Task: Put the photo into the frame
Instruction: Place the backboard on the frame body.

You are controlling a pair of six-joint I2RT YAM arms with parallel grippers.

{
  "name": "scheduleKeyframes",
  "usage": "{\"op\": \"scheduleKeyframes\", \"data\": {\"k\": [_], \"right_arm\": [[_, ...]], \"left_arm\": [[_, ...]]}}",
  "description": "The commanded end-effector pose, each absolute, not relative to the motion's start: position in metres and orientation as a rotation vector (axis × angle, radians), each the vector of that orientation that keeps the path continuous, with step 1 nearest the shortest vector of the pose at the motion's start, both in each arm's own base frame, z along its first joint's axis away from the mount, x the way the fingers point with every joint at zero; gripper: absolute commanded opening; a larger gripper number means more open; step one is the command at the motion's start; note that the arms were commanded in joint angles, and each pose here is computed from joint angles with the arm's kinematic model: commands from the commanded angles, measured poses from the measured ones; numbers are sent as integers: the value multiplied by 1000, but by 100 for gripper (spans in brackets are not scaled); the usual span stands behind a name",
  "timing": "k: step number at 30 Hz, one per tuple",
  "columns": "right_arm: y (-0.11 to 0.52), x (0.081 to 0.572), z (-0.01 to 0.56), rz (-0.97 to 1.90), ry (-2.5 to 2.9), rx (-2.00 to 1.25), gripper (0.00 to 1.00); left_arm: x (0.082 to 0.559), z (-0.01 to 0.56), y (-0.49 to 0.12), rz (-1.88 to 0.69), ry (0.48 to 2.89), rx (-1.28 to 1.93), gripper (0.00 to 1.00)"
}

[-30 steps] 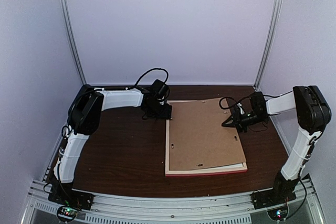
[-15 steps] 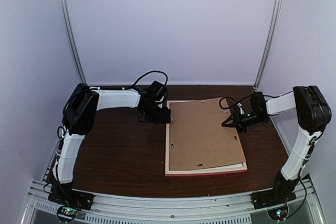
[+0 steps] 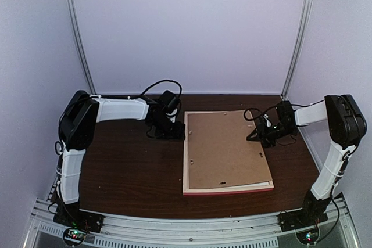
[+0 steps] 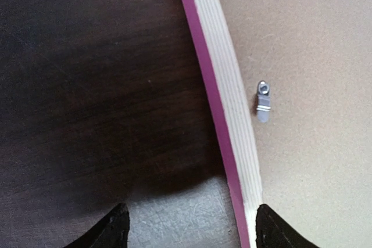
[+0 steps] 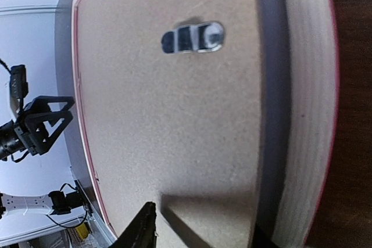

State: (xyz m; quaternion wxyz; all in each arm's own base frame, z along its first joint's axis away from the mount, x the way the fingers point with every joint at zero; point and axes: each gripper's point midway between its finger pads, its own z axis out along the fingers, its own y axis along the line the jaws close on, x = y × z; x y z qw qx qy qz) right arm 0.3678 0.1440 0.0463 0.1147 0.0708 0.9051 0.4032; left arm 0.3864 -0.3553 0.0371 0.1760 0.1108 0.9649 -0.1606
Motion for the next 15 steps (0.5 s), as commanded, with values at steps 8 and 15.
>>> {"op": "scheduleKeyframes", "data": {"k": [8, 15], "right_arm": [[137, 371, 44, 1063, 2694, 206, 45], [140, 369, 44, 1006, 2725, 182, 46]], "left_arm": [[382, 79, -352, -500, 2641, 338, 75], [380, 78, -349, -485, 2638, 349, 75]]}}
